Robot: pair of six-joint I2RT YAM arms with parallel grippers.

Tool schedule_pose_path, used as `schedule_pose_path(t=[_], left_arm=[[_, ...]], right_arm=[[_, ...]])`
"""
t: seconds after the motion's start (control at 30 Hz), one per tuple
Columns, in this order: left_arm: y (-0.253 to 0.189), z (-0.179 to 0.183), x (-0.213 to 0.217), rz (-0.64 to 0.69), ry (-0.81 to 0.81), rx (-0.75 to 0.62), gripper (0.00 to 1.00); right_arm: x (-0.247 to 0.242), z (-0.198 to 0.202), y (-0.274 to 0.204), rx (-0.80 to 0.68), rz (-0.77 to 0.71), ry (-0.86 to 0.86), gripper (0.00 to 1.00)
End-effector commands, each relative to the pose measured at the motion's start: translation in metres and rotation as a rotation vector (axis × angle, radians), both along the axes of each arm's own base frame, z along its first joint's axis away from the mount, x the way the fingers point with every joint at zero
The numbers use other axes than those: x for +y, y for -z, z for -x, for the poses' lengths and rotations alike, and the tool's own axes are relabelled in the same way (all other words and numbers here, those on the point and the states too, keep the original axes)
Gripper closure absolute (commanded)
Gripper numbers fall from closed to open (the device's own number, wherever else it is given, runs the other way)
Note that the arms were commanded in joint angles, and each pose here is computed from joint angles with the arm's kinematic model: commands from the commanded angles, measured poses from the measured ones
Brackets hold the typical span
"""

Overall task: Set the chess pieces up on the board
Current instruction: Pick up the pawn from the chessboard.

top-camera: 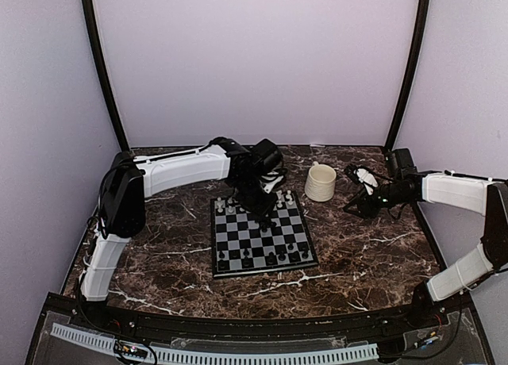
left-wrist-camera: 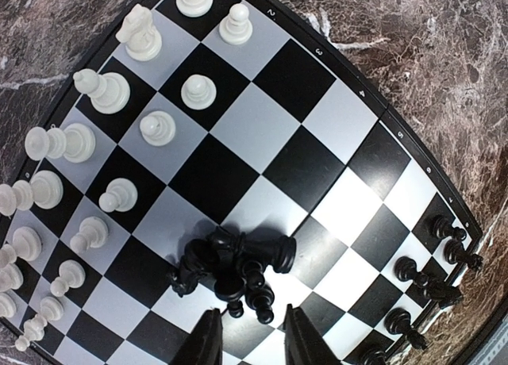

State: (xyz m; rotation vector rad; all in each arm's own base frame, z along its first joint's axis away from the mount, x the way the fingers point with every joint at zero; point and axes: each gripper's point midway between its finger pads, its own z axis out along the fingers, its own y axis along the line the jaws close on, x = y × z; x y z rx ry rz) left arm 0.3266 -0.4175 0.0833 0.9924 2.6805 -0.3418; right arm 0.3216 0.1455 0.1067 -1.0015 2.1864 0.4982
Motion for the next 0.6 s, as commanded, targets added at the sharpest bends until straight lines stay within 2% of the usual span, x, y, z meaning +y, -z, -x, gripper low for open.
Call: schedule_pose_path(t=[0.0,0.57], left_arm=[[0.010,0.013,0.005,-0.022,0.007,0.055,0.72],[0.026,0.014,0.006,-0.048,0.010,0.077,0.78]], right_arm=[[-0.002,-0.001,0.004,-0.001,0.005,0.000,0.57],[-0.002,0.000,0.005,0.001,0.007,-0.001,0.57]])
